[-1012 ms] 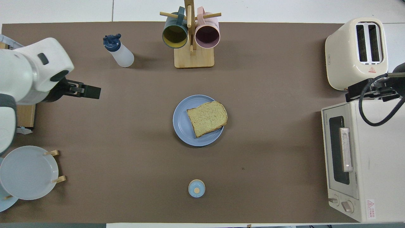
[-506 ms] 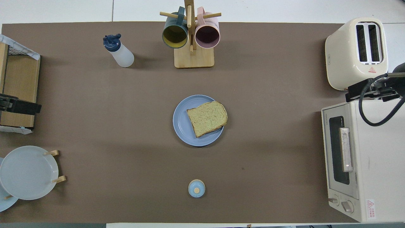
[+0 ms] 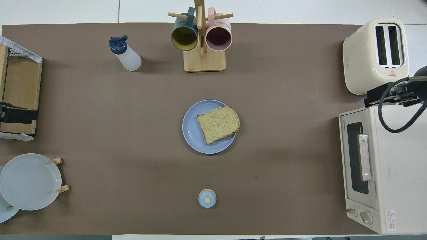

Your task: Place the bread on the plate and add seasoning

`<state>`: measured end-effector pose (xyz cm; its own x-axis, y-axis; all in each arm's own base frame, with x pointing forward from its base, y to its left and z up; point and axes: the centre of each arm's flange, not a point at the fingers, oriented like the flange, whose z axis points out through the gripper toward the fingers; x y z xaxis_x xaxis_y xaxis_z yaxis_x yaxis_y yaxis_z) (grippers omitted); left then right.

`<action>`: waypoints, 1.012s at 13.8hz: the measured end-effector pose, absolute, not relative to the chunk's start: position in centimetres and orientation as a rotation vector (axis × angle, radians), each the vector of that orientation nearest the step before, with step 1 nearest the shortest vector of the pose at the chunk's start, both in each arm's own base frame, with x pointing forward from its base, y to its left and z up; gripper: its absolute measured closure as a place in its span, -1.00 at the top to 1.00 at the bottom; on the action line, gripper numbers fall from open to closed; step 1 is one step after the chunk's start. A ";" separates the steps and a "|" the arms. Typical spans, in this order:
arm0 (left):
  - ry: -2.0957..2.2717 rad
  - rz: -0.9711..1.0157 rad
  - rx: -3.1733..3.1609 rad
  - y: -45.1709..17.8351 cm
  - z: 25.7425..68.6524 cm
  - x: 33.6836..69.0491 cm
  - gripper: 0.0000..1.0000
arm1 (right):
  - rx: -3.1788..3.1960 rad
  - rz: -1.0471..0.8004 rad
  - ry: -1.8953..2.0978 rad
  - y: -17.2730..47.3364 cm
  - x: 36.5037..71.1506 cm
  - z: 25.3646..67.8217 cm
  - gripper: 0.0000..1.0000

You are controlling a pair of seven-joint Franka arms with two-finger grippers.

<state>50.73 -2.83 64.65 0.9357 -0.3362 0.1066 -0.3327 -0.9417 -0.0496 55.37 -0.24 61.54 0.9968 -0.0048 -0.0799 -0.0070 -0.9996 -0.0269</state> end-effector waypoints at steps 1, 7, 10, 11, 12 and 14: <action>0.514 -0.180 -3.063 -2.9 64.7 50.7 1.00 | -3.112 0.124 0.009 -0.2 55.4 61.5 1.00; 0.318 0.005 -3.117 -2.6 68.4 51.1 1.00 | -3.134 0.126 0.010 -0.5 55.4 61.5 1.00; 0.310 0.090 -3.118 -2.5 66.3 53.7 1.00 | -3.148 0.126 0.010 -0.6 55.4 61.5 1.00; 0.313 0.114 -3.117 -2.6 65.0 54.4 1.00 | -3.149 0.126 0.010 -0.6 55.4 61.5 1.00; 0.315 0.114 -3.117 -2.7 63.7 54.8 1.00 | -3.149 0.126 0.009 -0.6 55.4 61.5 1.00; 0.312 0.126 -3.118 -2.5 61.8 54.5 1.00 | -3.149 0.126 0.008 -0.6 55.4 61.5 1.00</action>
<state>54.51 -2.53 61.78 0.9770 -0.1974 -0.0805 -0.1979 -0.9802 0.0026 55.36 -0.55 61.54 0.9968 -0.0057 -0.0801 -0.0049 -0.9999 0.0103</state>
